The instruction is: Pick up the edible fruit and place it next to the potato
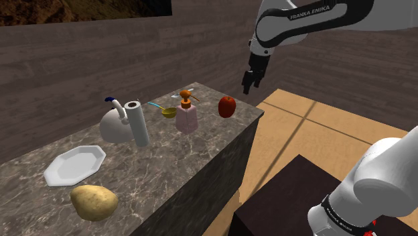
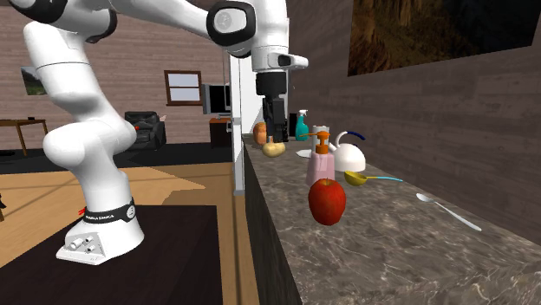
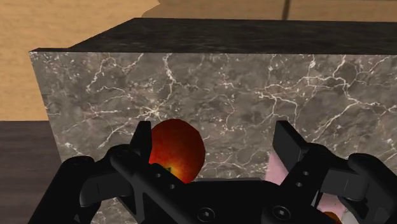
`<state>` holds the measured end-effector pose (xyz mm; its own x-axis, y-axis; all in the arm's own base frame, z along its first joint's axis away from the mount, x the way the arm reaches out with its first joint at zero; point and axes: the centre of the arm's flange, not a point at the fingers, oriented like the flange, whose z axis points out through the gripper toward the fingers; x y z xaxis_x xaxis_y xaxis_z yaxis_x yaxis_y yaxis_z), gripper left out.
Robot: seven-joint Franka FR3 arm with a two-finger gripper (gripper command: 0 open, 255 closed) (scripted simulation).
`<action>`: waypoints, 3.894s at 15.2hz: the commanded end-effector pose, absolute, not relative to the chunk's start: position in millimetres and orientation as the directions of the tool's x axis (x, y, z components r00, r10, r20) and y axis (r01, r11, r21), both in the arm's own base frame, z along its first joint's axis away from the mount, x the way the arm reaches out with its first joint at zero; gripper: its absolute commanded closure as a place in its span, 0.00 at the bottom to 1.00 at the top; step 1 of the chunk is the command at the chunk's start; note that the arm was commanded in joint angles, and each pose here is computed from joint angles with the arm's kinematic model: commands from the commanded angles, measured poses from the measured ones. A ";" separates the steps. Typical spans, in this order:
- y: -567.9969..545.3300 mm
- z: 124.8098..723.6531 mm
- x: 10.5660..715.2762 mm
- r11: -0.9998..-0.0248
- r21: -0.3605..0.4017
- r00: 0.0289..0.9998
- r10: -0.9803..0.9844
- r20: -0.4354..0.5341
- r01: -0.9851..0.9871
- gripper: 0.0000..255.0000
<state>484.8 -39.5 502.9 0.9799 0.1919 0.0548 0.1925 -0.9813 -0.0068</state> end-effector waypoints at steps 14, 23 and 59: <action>-53.1 427.3 615.4 -0.975 0.013 0.970 0.221 0.099 0.220 0.00; -52.9 408.6 617.2 -0.975 0.013 0.970 0.221 0.099 0.220 0.00; -52.9 530.0 617.2 -0.975 0.013 0.970 0.221 0.099 0.220 1.00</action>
<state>616.0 -52.8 524.5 0.9703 0.2206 0.0993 0.2204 -0.9753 0.0135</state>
